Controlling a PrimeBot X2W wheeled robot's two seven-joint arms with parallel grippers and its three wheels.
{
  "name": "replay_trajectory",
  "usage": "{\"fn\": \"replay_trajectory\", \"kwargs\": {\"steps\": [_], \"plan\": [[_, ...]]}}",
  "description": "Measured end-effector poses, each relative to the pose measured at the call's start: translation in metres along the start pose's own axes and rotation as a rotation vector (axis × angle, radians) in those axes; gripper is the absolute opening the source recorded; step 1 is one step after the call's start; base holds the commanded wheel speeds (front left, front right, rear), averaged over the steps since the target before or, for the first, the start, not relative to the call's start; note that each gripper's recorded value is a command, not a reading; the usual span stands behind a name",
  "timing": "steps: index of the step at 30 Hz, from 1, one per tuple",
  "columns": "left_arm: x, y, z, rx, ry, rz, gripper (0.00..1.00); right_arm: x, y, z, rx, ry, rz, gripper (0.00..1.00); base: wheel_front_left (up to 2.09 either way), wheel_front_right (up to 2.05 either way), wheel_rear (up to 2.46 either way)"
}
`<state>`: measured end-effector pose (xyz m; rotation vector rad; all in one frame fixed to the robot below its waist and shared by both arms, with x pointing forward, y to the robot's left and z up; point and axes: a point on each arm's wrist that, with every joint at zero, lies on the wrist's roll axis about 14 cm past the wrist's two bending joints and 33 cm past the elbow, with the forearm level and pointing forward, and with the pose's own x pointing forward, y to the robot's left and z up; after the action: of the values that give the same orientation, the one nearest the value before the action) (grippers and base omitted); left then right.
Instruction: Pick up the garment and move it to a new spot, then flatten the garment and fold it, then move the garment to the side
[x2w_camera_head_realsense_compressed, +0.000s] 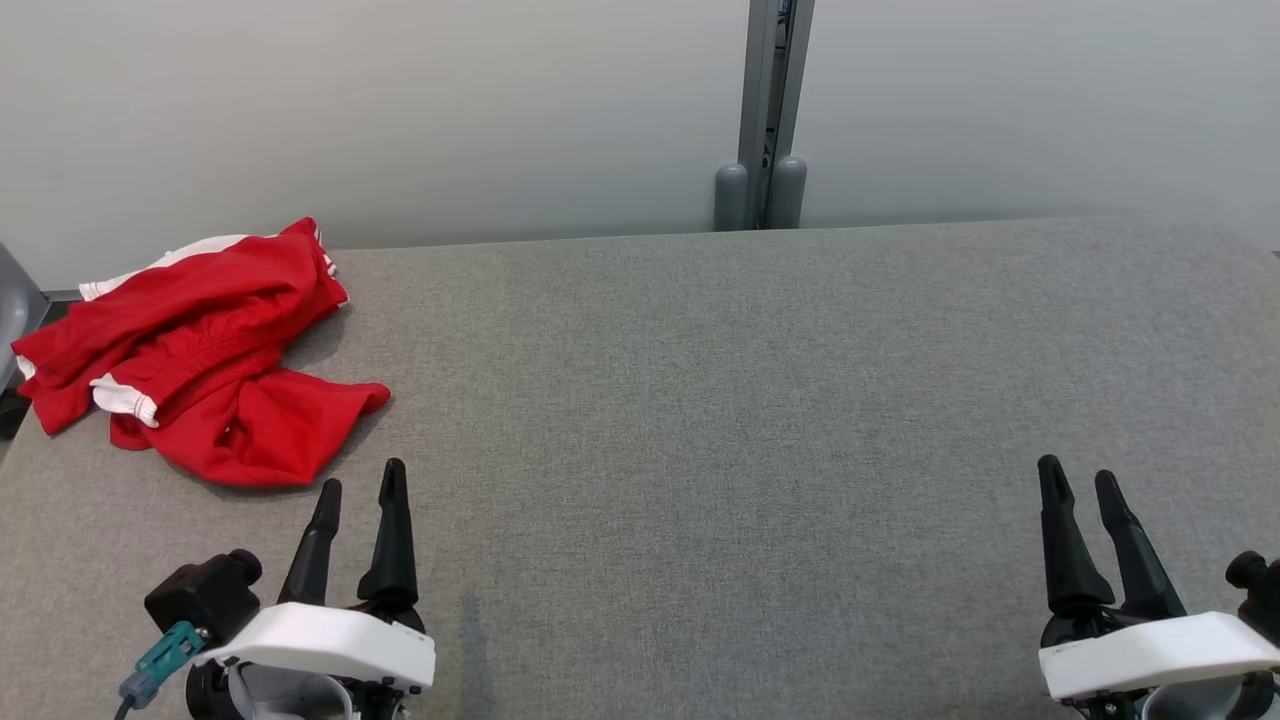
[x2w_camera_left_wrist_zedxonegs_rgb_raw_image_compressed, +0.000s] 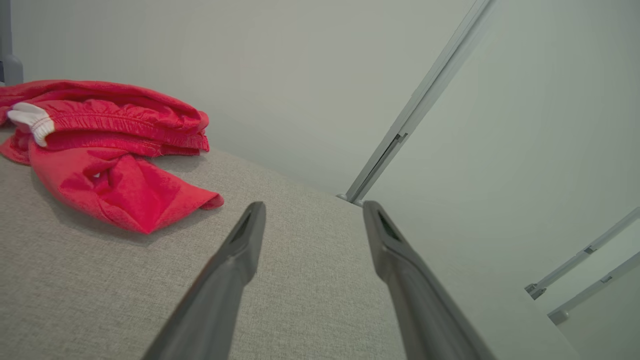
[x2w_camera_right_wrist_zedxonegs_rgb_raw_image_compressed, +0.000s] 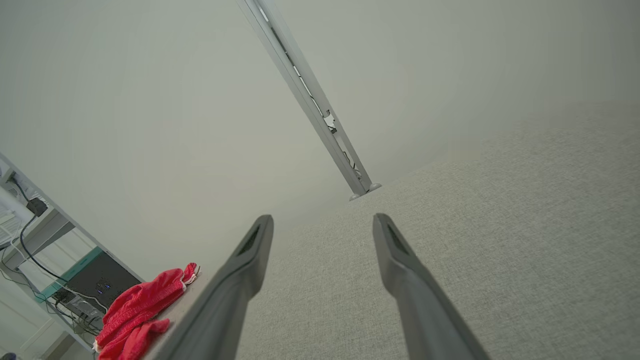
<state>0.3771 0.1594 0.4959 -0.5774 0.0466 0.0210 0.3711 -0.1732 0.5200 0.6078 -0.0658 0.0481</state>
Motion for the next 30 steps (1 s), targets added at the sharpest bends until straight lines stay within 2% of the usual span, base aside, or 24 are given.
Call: {"fn": "replay_trajectory", "kwargs": {"steps": [18,30], "plan": [[-0.001,-0.003,0.000,0.210,-0.032,-0.014,1.00,0.000,0.011,0.002,-0.193,-0.023,0.051,1.00,0.00,0.00,0.00],[-0.002,-0.005,-0.001,0.286,-0.048,-0.022,1.00,0.000,0.016,0.000,-0.292,-0.027,0.079,1.00,0.00,0.00,0.00]]}}
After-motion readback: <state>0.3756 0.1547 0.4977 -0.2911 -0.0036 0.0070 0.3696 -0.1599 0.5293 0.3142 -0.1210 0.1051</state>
